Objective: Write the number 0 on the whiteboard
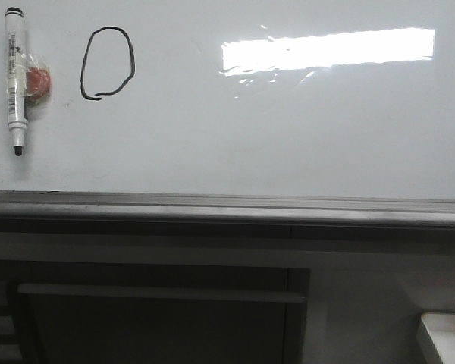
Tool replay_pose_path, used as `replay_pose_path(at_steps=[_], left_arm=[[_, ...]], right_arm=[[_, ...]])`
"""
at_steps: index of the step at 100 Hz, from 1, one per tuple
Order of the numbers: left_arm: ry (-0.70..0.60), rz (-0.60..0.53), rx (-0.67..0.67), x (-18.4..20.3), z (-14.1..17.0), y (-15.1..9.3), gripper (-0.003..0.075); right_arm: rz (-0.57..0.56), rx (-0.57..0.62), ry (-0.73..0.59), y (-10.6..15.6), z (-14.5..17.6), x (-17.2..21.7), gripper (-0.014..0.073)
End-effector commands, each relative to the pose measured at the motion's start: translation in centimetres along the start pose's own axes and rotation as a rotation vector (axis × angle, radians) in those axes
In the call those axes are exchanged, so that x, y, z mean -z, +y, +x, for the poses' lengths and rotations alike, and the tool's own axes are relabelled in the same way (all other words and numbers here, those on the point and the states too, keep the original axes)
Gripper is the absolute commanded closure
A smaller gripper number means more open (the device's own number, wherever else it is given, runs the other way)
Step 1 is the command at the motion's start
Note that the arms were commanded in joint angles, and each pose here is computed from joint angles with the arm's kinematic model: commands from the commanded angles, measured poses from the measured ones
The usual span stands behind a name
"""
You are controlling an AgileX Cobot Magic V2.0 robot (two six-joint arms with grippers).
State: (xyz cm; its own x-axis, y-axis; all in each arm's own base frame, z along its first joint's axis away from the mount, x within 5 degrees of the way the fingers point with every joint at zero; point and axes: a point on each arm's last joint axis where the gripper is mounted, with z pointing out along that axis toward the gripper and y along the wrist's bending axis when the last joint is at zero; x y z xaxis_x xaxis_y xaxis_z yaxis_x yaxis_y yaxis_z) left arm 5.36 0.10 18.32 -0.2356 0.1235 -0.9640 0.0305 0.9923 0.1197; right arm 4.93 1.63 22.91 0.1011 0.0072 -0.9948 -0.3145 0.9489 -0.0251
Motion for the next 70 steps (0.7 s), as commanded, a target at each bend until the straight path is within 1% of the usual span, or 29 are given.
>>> replay_pose_path(at_steps=[1,6,18,32,48,61,63,64,66,70], left_arm=[[-0.075,-0.007,0.013,0.1,-0.3,0.0,0.0741],[-0.075,-0.007,0.013,0.1,-0.3,0.0,0.0741],[-0.075,-0.007,0.013,0.1,-0.3,0.0,0.0741],[-0.075,-0.007,0.013,0.1,-0.3,0.0,0.0741],[-0.075,-0.007,0.013,0.1,-0.3,0.0,0.0741],[-0.075,-0.007,0.013,0.1,-0.3,0.0,0.0741],[-0.075,-0.007,0.013,0.1,-0.3,0.0,0.0741],[-0.075,-0.007,0.013,0.1,-0.3,0.0,0.0741],[-0.075,-0.007,0.013,0.1,-0.3,0.0,0.0741],[-0.075,-0.007,0.013,0.1,-0.3,0.0,0.0741]], right_arm=[[0.102,0.022,-0.068,-0.5,-1.5,0.3,0.0645],[0.172,0.029,-0.040,-0.9,-1.3,0.3,0.0645],[0.298,0.032,0.029,-1.5,-0.7,0.5,0.0645],[0.393,0.029,0.089,-1.9,0.0,0.7,0.0645],[0.410,0.004,0.141,-2.1,1.7,0.6,0.0645],[0.404,-0.059,0.200,-2.1,4.6,0.5,0.0645],[0.404,-0.076,0.218,-2.0,4.7,0.5,0.0645],[0.404,-0.085,0.258,-2.0,5.0,0.6,0.0645],[0.406,-0.082,0.286,-2.0,5.2,0.7,0.0645],[0.406,-0.089,0.317,-2.0,5.5,0.8,0.0645]])
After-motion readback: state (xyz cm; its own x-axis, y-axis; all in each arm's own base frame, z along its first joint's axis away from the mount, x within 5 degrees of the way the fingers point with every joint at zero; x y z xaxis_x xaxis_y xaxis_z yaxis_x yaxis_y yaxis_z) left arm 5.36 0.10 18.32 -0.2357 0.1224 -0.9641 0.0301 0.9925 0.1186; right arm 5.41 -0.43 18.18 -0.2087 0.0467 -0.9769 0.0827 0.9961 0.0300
